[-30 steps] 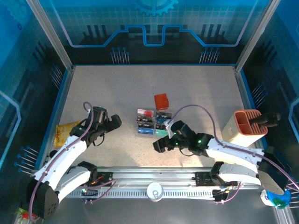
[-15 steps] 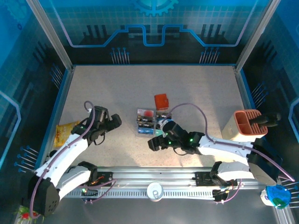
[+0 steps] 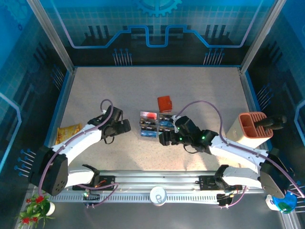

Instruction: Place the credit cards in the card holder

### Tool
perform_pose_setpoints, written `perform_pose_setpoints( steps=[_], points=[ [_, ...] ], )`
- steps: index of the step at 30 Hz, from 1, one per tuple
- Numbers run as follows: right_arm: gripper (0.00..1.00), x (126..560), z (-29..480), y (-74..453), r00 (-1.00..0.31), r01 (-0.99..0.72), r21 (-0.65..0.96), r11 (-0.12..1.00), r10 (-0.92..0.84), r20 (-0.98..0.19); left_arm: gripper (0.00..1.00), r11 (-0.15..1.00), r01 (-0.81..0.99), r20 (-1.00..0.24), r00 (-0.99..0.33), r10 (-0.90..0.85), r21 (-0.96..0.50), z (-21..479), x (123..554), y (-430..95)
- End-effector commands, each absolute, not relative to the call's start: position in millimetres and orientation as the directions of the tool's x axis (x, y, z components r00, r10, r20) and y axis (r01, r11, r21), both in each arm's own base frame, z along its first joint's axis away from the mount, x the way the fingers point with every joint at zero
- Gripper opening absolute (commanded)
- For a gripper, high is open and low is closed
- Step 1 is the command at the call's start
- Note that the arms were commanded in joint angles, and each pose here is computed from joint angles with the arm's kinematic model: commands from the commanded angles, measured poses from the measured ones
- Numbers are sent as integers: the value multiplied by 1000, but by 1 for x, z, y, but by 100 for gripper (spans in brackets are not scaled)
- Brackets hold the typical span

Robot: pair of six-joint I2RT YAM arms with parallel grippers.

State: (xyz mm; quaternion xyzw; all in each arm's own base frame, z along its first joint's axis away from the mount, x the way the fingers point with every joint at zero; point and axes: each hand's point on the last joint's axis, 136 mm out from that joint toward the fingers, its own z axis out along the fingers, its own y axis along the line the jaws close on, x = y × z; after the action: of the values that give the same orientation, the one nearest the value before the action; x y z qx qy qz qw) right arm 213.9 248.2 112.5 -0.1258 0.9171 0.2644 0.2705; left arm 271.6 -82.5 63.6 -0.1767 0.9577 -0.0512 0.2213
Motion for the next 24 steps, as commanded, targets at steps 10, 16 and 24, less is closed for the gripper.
perform_pose_setpoints(
  steps=[10,16,24],
  points=[
    [80,192,70,268,-881,-365,486,794,-126,-456,99,969,-246,-395,-888,-235,-23,43,277,-101],
    [80,196,57,265,-884,-350,457,818,-126,-451,99,977,-213,-379,-905,-193,13,34,275,-114],
    [80,209,44,243,-891,-288,424,859,-78,-448,99,984,-175,-376,-914,-151,32,28,275,-135]
  ],
)
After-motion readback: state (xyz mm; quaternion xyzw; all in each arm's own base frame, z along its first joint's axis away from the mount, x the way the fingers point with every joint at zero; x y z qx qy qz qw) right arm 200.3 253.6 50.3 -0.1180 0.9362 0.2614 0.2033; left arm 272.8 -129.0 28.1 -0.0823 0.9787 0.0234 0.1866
